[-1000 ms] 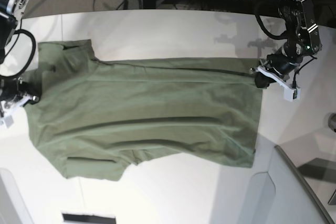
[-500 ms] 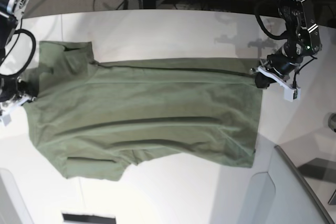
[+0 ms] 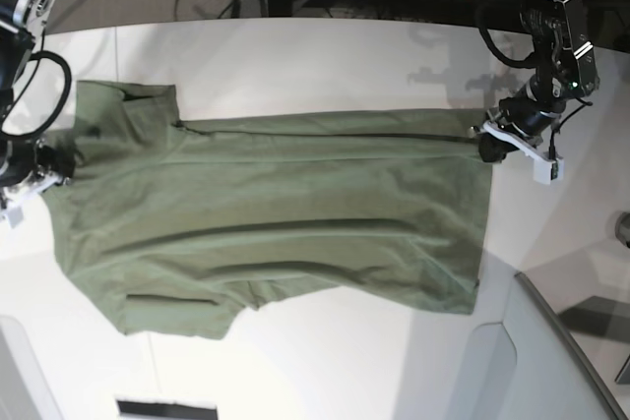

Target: Layout the t-shirt on the table in an organized manner, then fold the t-shirt properly

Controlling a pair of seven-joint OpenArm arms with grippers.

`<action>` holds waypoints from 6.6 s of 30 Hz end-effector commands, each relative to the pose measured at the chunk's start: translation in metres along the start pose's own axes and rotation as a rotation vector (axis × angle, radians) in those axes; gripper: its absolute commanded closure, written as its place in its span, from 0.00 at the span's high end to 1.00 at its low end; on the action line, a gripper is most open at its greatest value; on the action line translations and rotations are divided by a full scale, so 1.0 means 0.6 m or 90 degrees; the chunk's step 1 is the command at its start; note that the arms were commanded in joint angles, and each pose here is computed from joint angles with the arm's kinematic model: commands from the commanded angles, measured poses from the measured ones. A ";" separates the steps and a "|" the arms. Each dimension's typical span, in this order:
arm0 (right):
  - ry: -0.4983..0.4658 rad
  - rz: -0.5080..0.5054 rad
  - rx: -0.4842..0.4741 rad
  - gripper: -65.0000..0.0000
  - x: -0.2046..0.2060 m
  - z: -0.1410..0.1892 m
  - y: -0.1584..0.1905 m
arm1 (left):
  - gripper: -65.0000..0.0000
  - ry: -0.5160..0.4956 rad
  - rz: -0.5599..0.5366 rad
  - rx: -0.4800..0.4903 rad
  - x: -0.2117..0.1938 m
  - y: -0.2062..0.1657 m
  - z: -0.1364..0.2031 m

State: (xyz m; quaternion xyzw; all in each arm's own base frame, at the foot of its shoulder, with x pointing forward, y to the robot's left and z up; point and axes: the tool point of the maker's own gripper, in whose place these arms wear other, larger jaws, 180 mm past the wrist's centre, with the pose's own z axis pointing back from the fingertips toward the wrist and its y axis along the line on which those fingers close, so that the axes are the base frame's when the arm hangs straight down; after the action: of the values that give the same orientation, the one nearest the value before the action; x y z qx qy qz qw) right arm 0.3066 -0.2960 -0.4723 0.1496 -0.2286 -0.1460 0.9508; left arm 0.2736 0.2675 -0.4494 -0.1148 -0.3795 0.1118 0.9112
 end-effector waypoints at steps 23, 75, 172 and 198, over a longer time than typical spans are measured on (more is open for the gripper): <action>-0.123 0.106 -0.029 0.50 0.053 0.096 0.032 | 0.79 -0.145 -0.011 0.074 0.129 0.078 0.082; -0.031 0.067 0.079 0.00 0.032 0.031 0.156 | 0.46 -0.075 -0.060 0.129 0.033 0.113 0.167; -0.187 -0.354 0.046 0.02 -0.072 0.009 -0.043 | 0.68 -0.014 0.163 0.073 -0.084 0.071 0.040; -0.189 -0.352 0.043 0.02 -0.069 0.012 -0.047 | 0.37 0.022 0.169 0.034 -0.135 0.029 -0.008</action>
State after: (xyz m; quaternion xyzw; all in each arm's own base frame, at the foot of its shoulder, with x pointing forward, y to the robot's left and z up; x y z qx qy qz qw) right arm 0.2564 -0.2983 -0.5004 0.2220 -0.3085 -0.4163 0.8260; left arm 0.2437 0.2618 -0.4909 -0.1606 -0.4049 0.2509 0.8645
